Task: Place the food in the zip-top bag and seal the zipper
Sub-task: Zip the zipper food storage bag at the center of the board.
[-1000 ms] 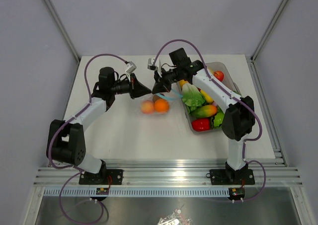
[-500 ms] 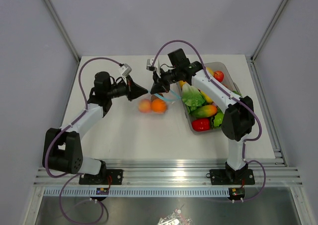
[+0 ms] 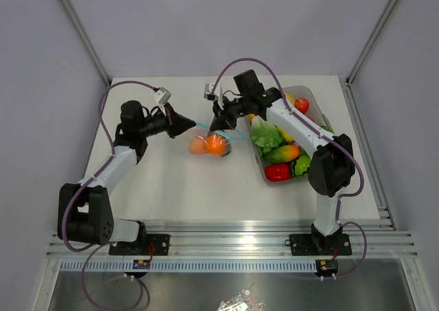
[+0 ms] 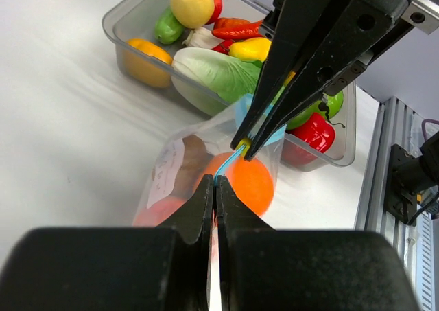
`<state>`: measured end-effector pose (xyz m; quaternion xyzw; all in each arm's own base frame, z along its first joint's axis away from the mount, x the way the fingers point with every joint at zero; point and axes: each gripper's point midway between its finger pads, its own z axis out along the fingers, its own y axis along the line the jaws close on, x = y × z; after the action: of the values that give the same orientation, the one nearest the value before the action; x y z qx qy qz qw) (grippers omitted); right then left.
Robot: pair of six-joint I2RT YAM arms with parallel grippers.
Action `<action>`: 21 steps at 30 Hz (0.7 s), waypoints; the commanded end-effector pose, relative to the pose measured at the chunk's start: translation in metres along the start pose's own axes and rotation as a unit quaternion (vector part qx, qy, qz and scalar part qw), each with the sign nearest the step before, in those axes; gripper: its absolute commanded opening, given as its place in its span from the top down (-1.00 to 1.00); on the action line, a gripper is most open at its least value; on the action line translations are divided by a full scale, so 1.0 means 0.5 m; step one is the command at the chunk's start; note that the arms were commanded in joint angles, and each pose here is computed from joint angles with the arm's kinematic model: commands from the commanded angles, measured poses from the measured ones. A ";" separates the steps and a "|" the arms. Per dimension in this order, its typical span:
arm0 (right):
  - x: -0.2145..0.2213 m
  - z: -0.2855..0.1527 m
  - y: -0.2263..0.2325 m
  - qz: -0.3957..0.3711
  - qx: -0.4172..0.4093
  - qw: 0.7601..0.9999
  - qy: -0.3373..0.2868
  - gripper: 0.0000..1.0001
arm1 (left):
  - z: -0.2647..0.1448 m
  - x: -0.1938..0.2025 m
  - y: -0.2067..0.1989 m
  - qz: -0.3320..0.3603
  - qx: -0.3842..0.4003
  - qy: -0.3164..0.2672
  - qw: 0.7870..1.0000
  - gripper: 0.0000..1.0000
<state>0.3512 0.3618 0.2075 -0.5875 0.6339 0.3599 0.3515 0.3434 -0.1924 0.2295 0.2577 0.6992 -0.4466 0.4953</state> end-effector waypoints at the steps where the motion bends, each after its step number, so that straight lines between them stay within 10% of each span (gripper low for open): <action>1: 0.003 -0.056 -0.010 0.004 0.039 0.999 0.017 1.00 | -0.038 -0.093 0.027 0.063 -0.050 -0.066 0.995 1.00; 21: 0.021 -0.089 -0.022 0.001 0.085 0.995 0.045 1.00 | -0.076 -0.108 0.087 0.059 -0.114 -0.076 0.989 1.00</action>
<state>0.3591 0.3448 0.2074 -0.5804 0.6565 0.3136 0.3658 0.3615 -0.1579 0.2414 0.2152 0.7083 -0.4065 0.5355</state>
